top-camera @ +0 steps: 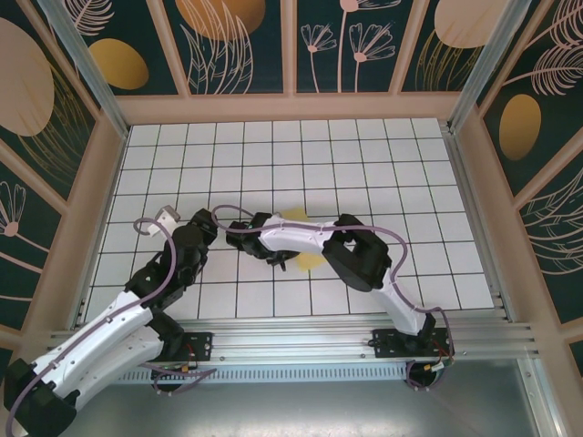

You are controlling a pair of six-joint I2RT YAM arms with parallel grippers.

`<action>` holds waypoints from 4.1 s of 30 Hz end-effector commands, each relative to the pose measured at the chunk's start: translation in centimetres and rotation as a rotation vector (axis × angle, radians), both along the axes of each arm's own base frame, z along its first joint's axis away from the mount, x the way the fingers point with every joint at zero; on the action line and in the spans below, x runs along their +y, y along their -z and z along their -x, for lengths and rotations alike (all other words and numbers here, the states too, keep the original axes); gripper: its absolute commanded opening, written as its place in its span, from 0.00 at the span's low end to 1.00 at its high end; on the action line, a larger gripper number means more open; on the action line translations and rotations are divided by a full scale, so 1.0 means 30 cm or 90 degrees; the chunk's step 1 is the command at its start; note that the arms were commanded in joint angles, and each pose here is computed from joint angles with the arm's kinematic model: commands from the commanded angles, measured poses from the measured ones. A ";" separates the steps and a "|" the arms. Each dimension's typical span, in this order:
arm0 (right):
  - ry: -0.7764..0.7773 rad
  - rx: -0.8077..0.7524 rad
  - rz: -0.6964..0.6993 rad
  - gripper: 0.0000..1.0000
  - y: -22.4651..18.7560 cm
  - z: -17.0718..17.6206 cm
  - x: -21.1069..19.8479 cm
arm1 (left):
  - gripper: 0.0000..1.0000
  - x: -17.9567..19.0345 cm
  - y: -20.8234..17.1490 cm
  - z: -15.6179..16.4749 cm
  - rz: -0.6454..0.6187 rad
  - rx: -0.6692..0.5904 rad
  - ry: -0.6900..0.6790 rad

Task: Fold a paper plane with a square sheet of paper (pick it up from the middle)
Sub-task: Turn over the paper at the center of the table, then third fold the triangle at the center of the table.

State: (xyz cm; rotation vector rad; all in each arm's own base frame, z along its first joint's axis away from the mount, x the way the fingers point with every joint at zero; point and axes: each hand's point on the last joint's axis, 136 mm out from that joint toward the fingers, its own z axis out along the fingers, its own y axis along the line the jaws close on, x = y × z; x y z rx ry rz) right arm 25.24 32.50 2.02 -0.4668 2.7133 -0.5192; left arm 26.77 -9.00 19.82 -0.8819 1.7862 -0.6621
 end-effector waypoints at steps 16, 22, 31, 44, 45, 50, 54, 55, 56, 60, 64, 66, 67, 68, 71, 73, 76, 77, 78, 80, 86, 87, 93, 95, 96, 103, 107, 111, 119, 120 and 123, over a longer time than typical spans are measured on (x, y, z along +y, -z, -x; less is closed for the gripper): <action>0.021 0.112 -0.699 0.11 -0.265 0.005 -0.030 | 0.23 -0.497 0.165 -0.022 0.090 0.086 0.431; 0.024 0.185 -0.712 0.05 -0.146 0.065 -0.062 | 0.25 -0.593 0.272 -0.058 0.132 0.161 0.463; 0.085 0.236 -0.725 0.04 0.007 0.106 -0.099 | 0.29 -0.663 0.293 -0.088 0.127 0.184 0.496; 0.309 0.124 -0.824 0.07 -0.063 0.137 -0.037 | 0.32 -0.760 0.420 -0.090 0.101 0.266 0.543; 0.310 0.116 -0.839 0.08 -0.084 0.135 -0.026 | 0.32 -0.761 0.431 -0.088 0.099 0.271 0.545; 0.236 0.056 -0.814 0.19 -0.204 0.108 -0.050 | 0.31 -0.777 0.447 -0.073 0.089 0.274 0.574; 0.212 0.009 -0.734 0.32 -0.227 0.063 -0.202 | 0.29 -0.776 0.458 -0.070 0.074 0.283 0.576; 0.208 0.011 -0.717 0.32 -0.216 0.053 -0.242 | 0.29 -0.771 0.466 -0.068 0.067 0.289 0.573; 0.210 0.011 -0.698 0.32 -0.202 0.041 -0.289 | 0.27 -0.761 0.476 -0.067 0.059 0.296 0.564; 0.182 0.051 -0.716 0.38 -0.175 0.029 -0.354 | 0.24 -0.734 0.502 -0.070 0.029 0.314 0.545; 0.167 0.081 -0.719 0.40 -0.150 0.026 -0.367 | 0.22 -0.722 0.554 -0.061 0.018 0.335 0.539; 0.149 0.099 -0.735 0.41 -0.146 0.029 -0.350 | 0.21 -0.724 0.565 -0.059 0.014 0.337 0.544; 0.139 0.110 -0.742 0.41 -0.145 0.031 -0.338 | 0.20 -0.726 0.567 -0.059 0.013 0.336 0.546; 0.129 0.120 -0.745 0.42 -0.144 0.031 -0.327 | 0.20 -0.731 0.571 -0.057 0.011 0.337 0.553; 0.118 0.140 -0.730 0.42 -0.114 0.021 -0.317 | 0.19 -0.736 0.584 -0.054 0.003 0.340 0.562; 0.115 0.153 -0.725 0.42 -0.098 0.010 -0.312 | 0.19 -0.735 0.595 -0.054 -0.004 0.344 0.564; 0.094 0.173 -0.734 0.42 -0.093 -0.004 -0.287 | 0.19 -0.731 0.608 -0.049 -0.017 0.348 0.571; 0.083 0.180 -0.741 0.42 -0.097 -0.007 -0.277 | 0.19 -0.730 0.611 -0.048 -0.022 0.349 0.574; 0.077 0.186 -0.746 0.42 -0.095 -0.009 -0.270 | 0.18 -0.730 0.613 -0.048 -0.027 0.348 0.576; 0.073 0.193 -0.754 0.42 -0.094 -0.018 -0.264 | 0.18 -0.735 0.613 -0.048 -0.031 0.346 0.584; 0.073 0.219 -0.767 0.42 -0.070 -0.039 -0.257 | 0.18 -0.748 0.608 -0.046 -0.033 0.331 0.607; 0.072 0.222 -0.769 0.41 -0.066 -0.041 -0.254 | 0.18 -0.753 0.607 -0.046 -0.032 0.329 0.612; 0.061 0.239 -0.794 0.37 -0.068 -0.046 -0.233 | 0.18 -0.767 0.611 -0.044 -0.045 0.321 0.638; 0.062 0.239 -0.795 0.35 -0.066 -0.046 -0.232 | 0.18 -0.772 0.612 -0.044 -0.047 0.319 0.645; 0.065 0.239 -0.795 0.33 -0.064 -0.046 -0.234 | 0.18 -0.775 0.609 -0.044 -0.049 0.314 0.652; 0.106 0.233 -0.794 0.17 -0.048 -0.041 -0.260 | 0.19 -0.779 0.588 -0.054 -0.080 0.295 0.671; 0.159 0.220 -0.804 0.10 -0.042 -0.034 -0.278 | 0.29 -0.762 0.488 -0.078 -0.103 0.235 0.652; 0.202 0.206 -0.820 0.07 -0.044 -0.034 -0.286 | 0.37 -0.769 0.368 -0.035 -0.165 0.145 0.686; 0.240 0.188 -0.840 0.06 -0.076 -0.048 -0.289 | 0.49 -0.774 0.344 0.149 -0.389 0.082 0.741; 0.243 0.188 -0.841 0.06 -0.076 -0.048 -0.289 | 0.50 -0.783 0.350 0.172 -0.410 0.077 0.752; 0.245 0.190 -0.844 0.06 -0.079 -0.050 -0.285 | 0.53 -0.810 0.385 0.217 -0.475 0.074 0.770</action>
